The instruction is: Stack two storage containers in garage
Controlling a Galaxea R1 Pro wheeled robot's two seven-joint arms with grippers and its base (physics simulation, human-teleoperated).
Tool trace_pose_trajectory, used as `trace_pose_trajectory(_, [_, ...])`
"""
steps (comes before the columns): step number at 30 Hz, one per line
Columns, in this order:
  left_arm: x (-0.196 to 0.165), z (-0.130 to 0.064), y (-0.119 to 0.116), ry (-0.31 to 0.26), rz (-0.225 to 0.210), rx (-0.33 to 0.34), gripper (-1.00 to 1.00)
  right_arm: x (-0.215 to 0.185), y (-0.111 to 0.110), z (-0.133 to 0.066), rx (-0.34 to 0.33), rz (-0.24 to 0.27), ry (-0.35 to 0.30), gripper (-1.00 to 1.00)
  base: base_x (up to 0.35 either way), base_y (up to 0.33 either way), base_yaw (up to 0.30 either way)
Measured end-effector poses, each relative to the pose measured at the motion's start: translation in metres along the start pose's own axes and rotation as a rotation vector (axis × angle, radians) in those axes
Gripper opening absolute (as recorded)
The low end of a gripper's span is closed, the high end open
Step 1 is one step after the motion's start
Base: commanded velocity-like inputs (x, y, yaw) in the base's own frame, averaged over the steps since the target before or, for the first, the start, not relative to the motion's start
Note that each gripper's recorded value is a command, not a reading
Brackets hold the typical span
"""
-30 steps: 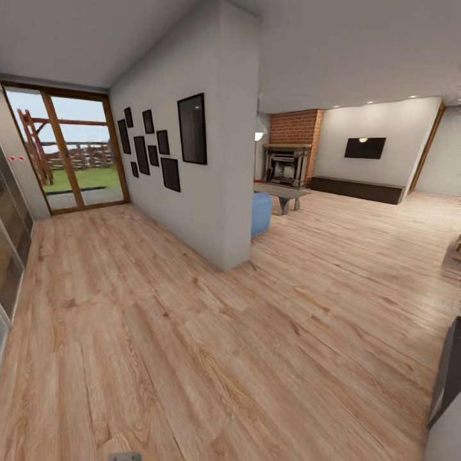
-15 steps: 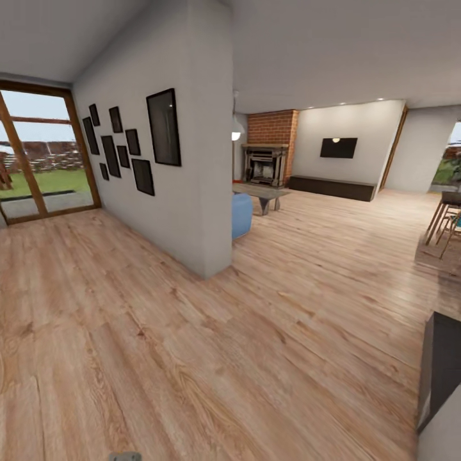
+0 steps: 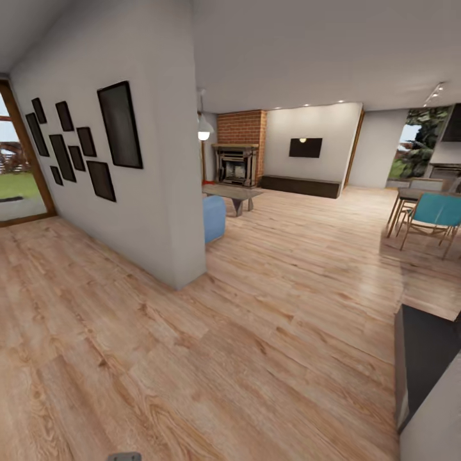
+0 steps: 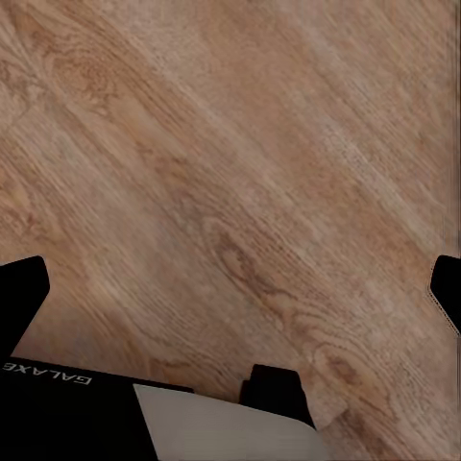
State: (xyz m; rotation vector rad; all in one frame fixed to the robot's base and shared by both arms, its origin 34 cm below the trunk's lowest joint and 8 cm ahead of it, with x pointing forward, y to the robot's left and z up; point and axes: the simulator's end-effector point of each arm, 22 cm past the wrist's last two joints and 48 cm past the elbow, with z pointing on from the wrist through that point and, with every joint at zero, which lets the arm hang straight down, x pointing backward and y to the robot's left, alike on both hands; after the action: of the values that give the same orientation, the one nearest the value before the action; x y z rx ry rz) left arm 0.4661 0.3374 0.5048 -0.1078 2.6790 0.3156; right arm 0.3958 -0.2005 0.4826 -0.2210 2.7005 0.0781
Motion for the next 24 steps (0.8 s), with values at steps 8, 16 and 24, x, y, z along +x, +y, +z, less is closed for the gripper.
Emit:
trace_pose_trajectory(8, [-0.0002, 0.0, -0.0001, 0.0, 0.0, 0.0, 1.0, -0.0002, 0.0012, 0.0, -0.001, -0.001, 0.0, 1.0, 0.339, 0.0, -0.276])
trace_pose_trajectory(16, [0.0001, 0.0, 0.0, 0.0, 0.0, 0.0, 1.0, -0.0001, 0.0009, 0.0, -0.001, -0.001, 0.0, 1.0, 0.339, 0.0, -0.276])
trace_pose_trajectory(24, [0.0002, 0.0, 0.0001, 0.0, 0.0, 0.0, 1.0, 0.0003, 0.0015, 0.0, -0.001, 0.0, 0.002, 1.0, 0.339, 0.0, -0.217])
